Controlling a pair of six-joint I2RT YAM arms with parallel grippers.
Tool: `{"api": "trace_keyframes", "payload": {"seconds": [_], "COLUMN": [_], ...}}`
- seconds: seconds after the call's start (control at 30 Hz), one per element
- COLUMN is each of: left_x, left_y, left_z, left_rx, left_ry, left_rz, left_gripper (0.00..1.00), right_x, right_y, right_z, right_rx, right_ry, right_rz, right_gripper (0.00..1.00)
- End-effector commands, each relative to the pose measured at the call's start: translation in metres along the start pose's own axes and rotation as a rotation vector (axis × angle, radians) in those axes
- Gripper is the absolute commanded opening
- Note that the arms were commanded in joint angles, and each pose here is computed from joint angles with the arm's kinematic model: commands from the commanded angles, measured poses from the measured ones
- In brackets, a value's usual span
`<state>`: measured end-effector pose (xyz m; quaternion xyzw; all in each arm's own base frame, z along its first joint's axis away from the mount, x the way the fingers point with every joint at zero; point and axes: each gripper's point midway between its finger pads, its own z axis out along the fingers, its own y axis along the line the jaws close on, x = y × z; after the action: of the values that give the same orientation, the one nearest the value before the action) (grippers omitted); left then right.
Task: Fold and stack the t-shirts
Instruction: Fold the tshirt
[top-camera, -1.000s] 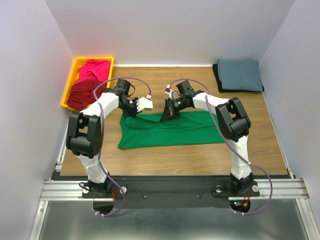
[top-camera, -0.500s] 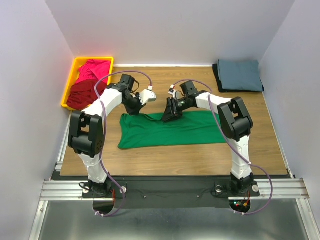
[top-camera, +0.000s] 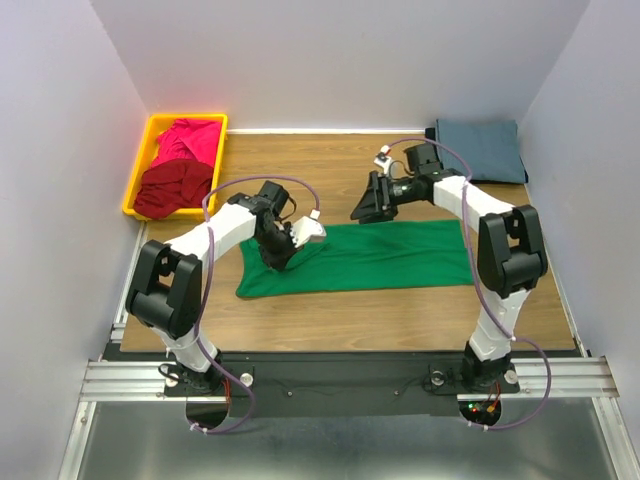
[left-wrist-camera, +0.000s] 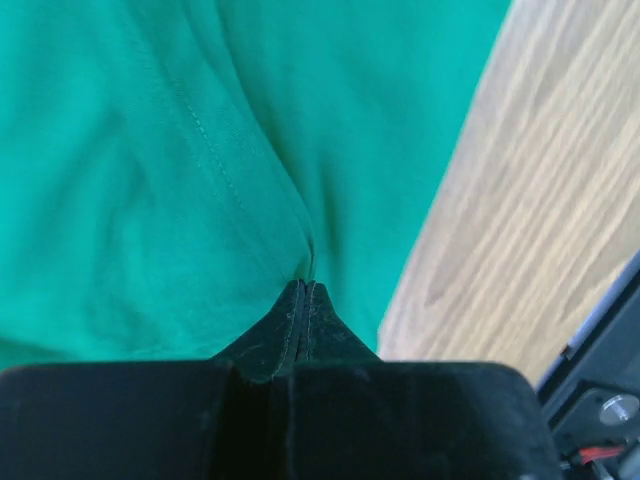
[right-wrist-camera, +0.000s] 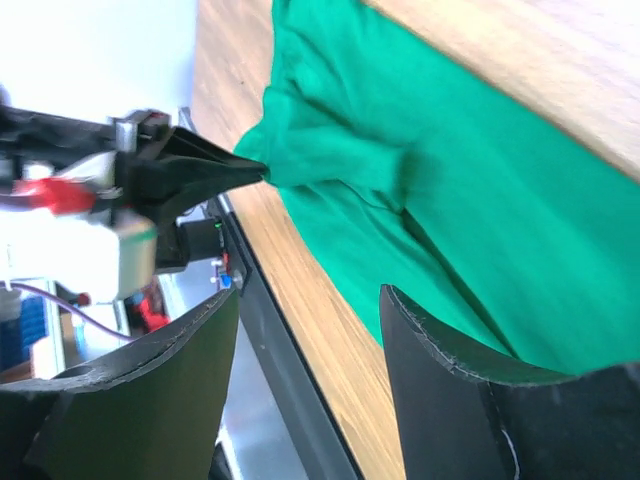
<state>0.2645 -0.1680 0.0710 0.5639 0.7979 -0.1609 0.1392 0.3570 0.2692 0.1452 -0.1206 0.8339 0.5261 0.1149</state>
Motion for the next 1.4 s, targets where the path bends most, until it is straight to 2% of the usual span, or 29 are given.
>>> {"api": "trace_keyframes", "payload": {"seconds": [0.0, 0.03, 0.07, 0.13, 0.17, 0.23, 0.3, 0.43, 0.6, 0.73, 0.8, 0.9, 1.03, 1.23, 1.37], "left_x": [0.027, 0.031, 0.034, 0.033, 0.030, 0.013, -0.004, -0.035, -0.064, -0.087, -0.091, -0.081, -0.056, -0.052, -0.081], "left_y": [-0.009, -0.010, -0.010, -0.005, -0.004, -0.002, -0.004, 0.002, 0.018, 0.029, 0.031, 0.032, 0.046, 0.077, 0.118], "left_z": [0.006, 0.009, 0.012, 0.011, 0.009, -0.001, -0.012, -0.027, -0.017, 0.001, 0.011, 0.038, 0.071, 0.082, 0.064], "left_rx": [0.007, 0.008, 0.008, -0.020, -0.025, -0.050, -0.056, -0.095, -0.096, -0.052, -0.031, 0.004, -0.029, -0.135, -0.244], "left_ry": [0.083, 0.095, 0.103, 0.093, 0.077, 0.005, -0.067, -0.184, -0.281, -0.333, -0.337, -0.285, -0.185, -0.121, -0.144], "left_rz": [0.004, 0.006, 0.006, 0.010, 0.020, 0.036, 0.044, 0.027, -0.016, -0.055, -0.073, -0.111, -0.173, -0.191, -0.143], "left_gripper": [0.00, 0.00, 0.07, 0.21, 0.35, 0.41, 0.43, 0.43, 0.41, 0.32, 0.29, 0.25, 0.19, 0.16, 0.18], "right_x": [0.005, 0.005, 0.000, 0.006, 0.007, 0.016, 0.031, 0.049, 0.063, 0.061, 0.060, 0.060, 0.066, 0.106, 0.132], "right_y": [0.000, -0.003, -0.008, -0.026, -0.032, -0.050, -0.068, -0.098, -0.120, -0.149, -0.160, -0.179, -0.202, -0.203, -0.177], "right_z": [-0.032, -0.037, -0.048, -0.069, -0.079, -0.110, -0.131, -0.172, -0.176, -0.170, -0.169, -0.163, -0.159, -0.153, -0.149], "right_rx": [0.059, 0.086, 0.119, 0.259, 0.301, 0.415, 0.493, 0.602, 0.623, 0.637, 0.642, 0.655, 0.693, 0.679, 0.662], "right_ry": [-0.005, -0.003, -0.009, 0.011, 0.023, 0.030, 0.047, 0.057, 0.097, 0.101, 0.106, 0.117, 0.138, 0.196, 0.227], "right_rz": [-0.051, -0.063, -0.130, -0.134, -0.189, -0.203, -0.178, -0.166, -0.130, -0.086, -0.073, -0.059, -0.038, 0.026, -0.008], "right_gripper": [0.64, 0.64, 0.63, 0.60, 0.58, 0.52, 0.44, 0.35, 0.27, 0.24, 0.21, 0.21, 0.20, 0.18, 0.18]}}
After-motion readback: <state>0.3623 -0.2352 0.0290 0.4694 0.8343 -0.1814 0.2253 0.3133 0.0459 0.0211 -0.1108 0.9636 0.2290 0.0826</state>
